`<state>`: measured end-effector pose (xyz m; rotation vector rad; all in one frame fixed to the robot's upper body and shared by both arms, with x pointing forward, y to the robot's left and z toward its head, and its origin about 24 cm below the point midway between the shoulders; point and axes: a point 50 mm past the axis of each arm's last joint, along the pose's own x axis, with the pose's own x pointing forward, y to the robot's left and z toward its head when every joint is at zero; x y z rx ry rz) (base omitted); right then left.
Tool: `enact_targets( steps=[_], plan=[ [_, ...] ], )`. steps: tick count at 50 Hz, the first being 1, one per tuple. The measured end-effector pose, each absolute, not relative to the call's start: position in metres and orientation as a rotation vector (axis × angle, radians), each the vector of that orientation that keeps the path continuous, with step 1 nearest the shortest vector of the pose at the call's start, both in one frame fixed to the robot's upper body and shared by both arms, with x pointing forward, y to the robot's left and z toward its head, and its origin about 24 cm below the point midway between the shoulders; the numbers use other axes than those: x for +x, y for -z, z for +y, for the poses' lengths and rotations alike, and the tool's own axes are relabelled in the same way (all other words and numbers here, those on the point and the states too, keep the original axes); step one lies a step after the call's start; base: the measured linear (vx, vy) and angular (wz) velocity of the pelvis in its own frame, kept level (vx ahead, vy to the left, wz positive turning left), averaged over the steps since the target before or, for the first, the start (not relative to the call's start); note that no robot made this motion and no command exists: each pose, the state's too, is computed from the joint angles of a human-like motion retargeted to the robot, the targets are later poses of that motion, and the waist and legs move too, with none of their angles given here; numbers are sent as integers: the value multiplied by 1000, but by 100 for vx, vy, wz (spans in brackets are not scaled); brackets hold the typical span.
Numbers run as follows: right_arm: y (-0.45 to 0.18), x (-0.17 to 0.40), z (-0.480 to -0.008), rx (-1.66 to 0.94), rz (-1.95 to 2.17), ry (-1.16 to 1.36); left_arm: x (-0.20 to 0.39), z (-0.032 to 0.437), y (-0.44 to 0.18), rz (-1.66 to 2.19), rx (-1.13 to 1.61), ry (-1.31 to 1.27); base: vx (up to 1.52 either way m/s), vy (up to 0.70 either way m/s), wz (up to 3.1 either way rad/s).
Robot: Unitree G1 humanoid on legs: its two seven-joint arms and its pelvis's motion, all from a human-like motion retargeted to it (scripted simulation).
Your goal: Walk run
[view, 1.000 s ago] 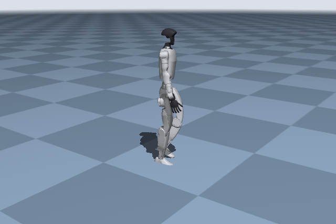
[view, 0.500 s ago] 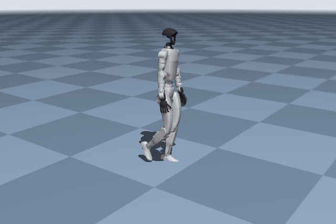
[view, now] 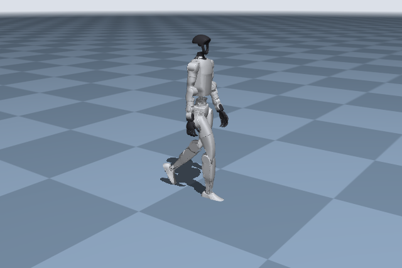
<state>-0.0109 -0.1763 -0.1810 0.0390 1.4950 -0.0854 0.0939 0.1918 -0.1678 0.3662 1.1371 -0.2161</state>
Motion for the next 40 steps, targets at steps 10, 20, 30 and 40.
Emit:
enact_targets(
  steps=[10,20,30,40],
  plan=[
    [172,90,-182,-76,1226,-14,-19,184,180,1489,249,145,66,-17,4],
    [153,152,-183,-65,1042,-13,-67,177,175,1637,224,182,74,-8,-38],
    [173,85,-177,-42,1221,-33,-24,175,181,1531,242,190,86,8,-56],
    [180,29,-180,-36,1386,7,104,208,165,1184,255,87,68,5,-2]
  ],
)
